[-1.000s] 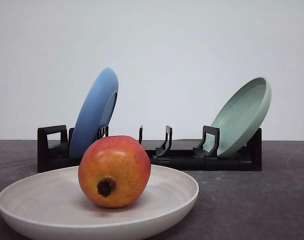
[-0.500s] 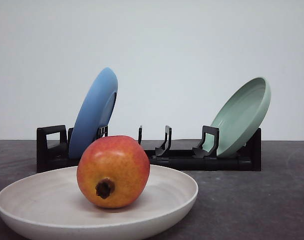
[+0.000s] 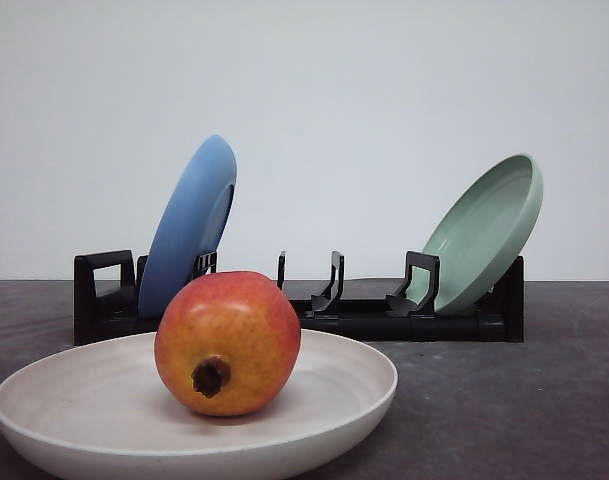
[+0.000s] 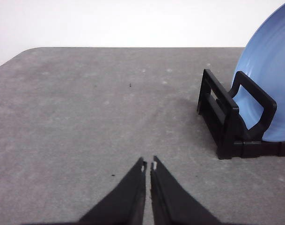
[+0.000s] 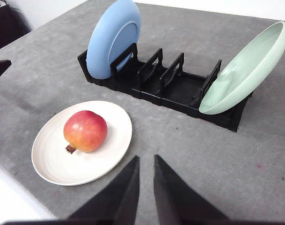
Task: Place pomegranate in white plate
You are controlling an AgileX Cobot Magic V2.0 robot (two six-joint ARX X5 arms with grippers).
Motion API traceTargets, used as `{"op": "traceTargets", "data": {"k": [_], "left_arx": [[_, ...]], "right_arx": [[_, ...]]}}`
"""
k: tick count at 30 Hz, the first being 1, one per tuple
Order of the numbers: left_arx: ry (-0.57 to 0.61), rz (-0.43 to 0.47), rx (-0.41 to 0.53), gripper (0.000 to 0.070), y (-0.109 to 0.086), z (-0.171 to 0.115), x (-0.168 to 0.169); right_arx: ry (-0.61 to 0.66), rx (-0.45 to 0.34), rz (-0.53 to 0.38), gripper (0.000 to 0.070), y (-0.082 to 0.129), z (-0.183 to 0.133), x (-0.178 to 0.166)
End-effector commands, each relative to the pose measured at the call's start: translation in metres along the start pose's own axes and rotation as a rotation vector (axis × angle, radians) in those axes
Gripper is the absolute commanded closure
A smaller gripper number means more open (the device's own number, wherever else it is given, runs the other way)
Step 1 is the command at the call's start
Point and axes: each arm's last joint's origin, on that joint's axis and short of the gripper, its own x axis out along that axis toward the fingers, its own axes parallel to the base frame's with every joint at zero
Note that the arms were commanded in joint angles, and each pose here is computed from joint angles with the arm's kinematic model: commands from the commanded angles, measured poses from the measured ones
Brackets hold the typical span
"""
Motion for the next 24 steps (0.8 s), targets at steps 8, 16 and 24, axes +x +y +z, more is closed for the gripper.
{"op": "traceTargets", "data": {"k": [8,16,24], "left_arx": [[0.013,-0.003,-0.007,0.0700,0.000,-0.004,0.001],[0.013,-0.003,-0.007,0.0700,0.000,-0.004,0.001],[0.013,-0.003,-0.007,0.0700,0.000,-0.004,0.001]], "right_arx": [[-0.041,0.014,-0.066,0.0648,-0.003,0.002,-0.003],[-0.374,-0.106,-0.501,0.0648,-0.037,-0.020,0.033],[-0.499,-0.108,-0.639,0.0648,-0.076,-0.081,0.084]]}}
